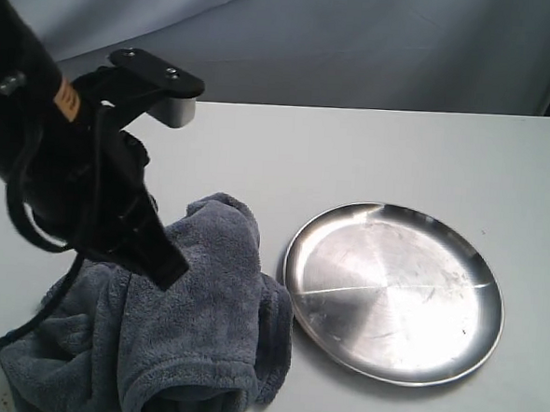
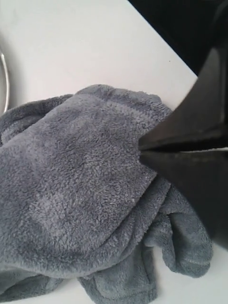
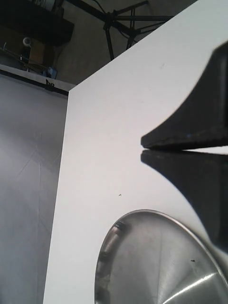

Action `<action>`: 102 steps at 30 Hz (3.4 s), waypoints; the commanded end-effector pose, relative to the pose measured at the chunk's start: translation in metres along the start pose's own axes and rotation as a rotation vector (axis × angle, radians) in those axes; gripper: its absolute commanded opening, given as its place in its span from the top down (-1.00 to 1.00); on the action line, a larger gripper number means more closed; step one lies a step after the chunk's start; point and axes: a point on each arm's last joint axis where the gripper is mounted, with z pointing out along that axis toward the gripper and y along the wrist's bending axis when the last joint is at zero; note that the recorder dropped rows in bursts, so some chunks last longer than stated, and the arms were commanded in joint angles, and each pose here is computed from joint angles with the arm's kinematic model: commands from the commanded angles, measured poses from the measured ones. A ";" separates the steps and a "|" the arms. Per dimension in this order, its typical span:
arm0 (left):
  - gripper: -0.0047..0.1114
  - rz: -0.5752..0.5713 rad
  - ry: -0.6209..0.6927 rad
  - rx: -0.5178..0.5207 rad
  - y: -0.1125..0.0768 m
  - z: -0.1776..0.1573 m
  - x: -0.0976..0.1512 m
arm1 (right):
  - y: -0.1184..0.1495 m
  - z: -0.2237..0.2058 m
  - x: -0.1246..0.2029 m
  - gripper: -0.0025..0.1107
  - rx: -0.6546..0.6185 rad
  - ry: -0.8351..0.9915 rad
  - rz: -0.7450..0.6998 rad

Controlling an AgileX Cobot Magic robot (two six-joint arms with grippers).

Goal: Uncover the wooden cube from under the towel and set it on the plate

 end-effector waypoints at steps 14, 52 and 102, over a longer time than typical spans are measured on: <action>0.92 -0.197 0.005 -0.169 0.041 0.017 -0.064 | 0.000 0.000 0.001 0.96 0.003 0.000 -0.006; 0.92 -0.211 0.148 -0.029 -0.014 0.030 0.077 | 0.000 0.000 0.001 0.96 0.003 0.000 -0.006; 0.19 0.060 0.211 -0.094 -0.089 0.120 -0.006 | 0.000 0.000 0.001 0.96 0.003 0.000 -0.006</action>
